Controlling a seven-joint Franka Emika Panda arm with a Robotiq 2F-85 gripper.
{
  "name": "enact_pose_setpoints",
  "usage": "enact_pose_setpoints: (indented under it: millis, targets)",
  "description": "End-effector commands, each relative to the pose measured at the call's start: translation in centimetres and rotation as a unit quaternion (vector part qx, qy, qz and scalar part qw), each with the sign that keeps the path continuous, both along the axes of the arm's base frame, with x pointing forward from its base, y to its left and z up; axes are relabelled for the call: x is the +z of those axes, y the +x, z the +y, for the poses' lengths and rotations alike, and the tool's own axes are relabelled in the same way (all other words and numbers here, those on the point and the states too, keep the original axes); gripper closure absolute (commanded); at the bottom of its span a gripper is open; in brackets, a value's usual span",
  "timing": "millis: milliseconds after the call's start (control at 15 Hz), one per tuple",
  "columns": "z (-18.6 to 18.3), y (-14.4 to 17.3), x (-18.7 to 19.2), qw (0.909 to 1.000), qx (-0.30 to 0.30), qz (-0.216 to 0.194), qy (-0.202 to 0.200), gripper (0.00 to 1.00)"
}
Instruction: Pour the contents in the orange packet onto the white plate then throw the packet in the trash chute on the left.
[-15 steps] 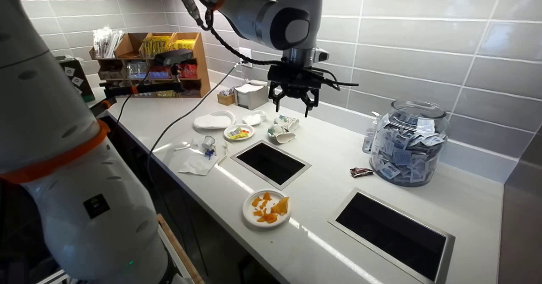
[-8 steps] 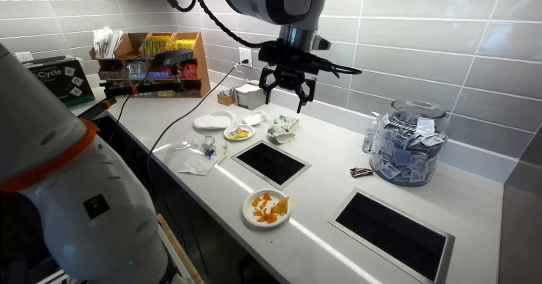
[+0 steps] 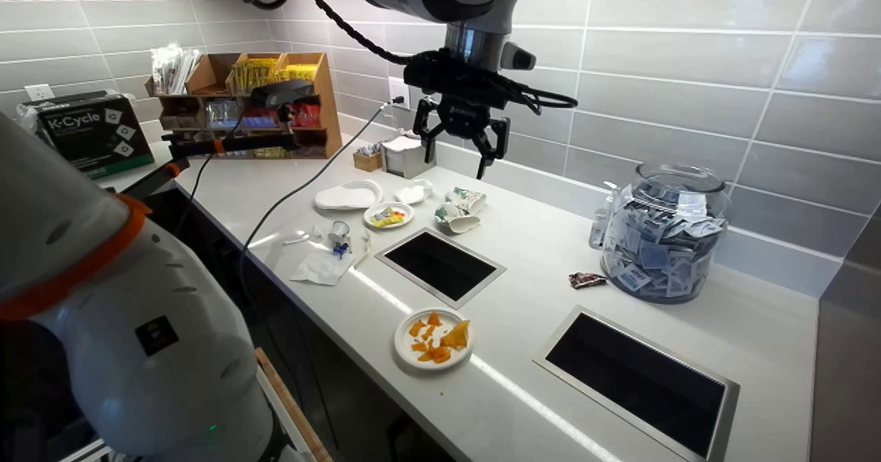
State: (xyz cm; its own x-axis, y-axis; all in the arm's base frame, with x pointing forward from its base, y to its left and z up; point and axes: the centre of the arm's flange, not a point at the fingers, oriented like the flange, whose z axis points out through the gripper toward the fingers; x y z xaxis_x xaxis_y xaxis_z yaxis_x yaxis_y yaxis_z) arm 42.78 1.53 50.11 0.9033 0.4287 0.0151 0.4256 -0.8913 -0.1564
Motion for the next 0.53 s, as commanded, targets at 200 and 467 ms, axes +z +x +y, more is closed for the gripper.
enact_pose_setpoints:
  millis: [200,467]
  targets:
    - [-0.06,-0.48,0.13,1.0000,-0.006,-0.001,-0.003,0.00]
    - [-0.06,-0.62,0.08,1.0000,-0.006,-0.001,-0.003,0.00]
